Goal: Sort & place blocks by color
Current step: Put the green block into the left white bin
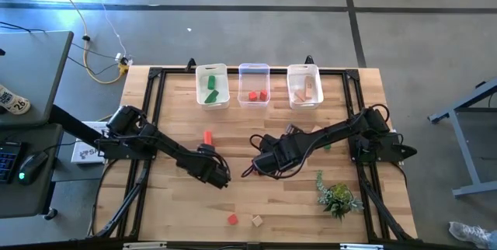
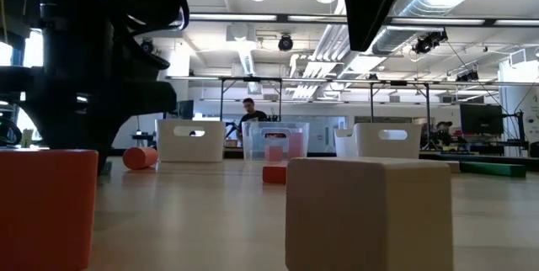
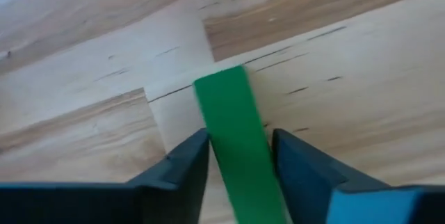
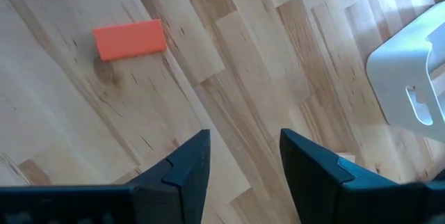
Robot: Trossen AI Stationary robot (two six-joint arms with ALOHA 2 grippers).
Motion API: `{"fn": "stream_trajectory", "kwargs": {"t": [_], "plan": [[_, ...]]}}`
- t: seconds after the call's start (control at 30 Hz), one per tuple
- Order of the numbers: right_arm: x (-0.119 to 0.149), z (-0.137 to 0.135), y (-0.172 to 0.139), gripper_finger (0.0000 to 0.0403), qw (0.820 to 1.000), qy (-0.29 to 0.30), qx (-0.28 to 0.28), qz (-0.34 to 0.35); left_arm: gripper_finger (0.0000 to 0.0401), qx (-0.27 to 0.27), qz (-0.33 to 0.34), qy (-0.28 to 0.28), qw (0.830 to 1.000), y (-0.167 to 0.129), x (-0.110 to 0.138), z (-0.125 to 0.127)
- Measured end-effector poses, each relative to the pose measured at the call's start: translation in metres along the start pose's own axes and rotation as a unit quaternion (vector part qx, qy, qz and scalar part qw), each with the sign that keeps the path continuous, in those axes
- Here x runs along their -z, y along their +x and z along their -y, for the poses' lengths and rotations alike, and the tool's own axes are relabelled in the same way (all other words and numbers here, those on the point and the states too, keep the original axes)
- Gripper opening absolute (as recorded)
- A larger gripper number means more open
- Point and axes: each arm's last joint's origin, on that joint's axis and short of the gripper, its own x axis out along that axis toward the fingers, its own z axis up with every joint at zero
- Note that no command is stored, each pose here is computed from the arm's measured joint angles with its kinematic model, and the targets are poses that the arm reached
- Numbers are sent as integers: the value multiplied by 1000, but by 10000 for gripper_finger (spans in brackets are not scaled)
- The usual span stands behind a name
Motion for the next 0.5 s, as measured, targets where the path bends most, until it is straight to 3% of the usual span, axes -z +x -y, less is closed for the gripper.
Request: {"fn": "stream_trajectory", "kwargs": {"t": [0.2, 0.5], "plan": [[0, 0, 0, 160, 1000, -3, 2, 4, 68, -2, 4, 58, 998, 0, 0, 0], [-2, -1, 0, 160, 1000, 1, 1, 18, 71, 2, 3, 104, 995, 1, 0, 0]]}}
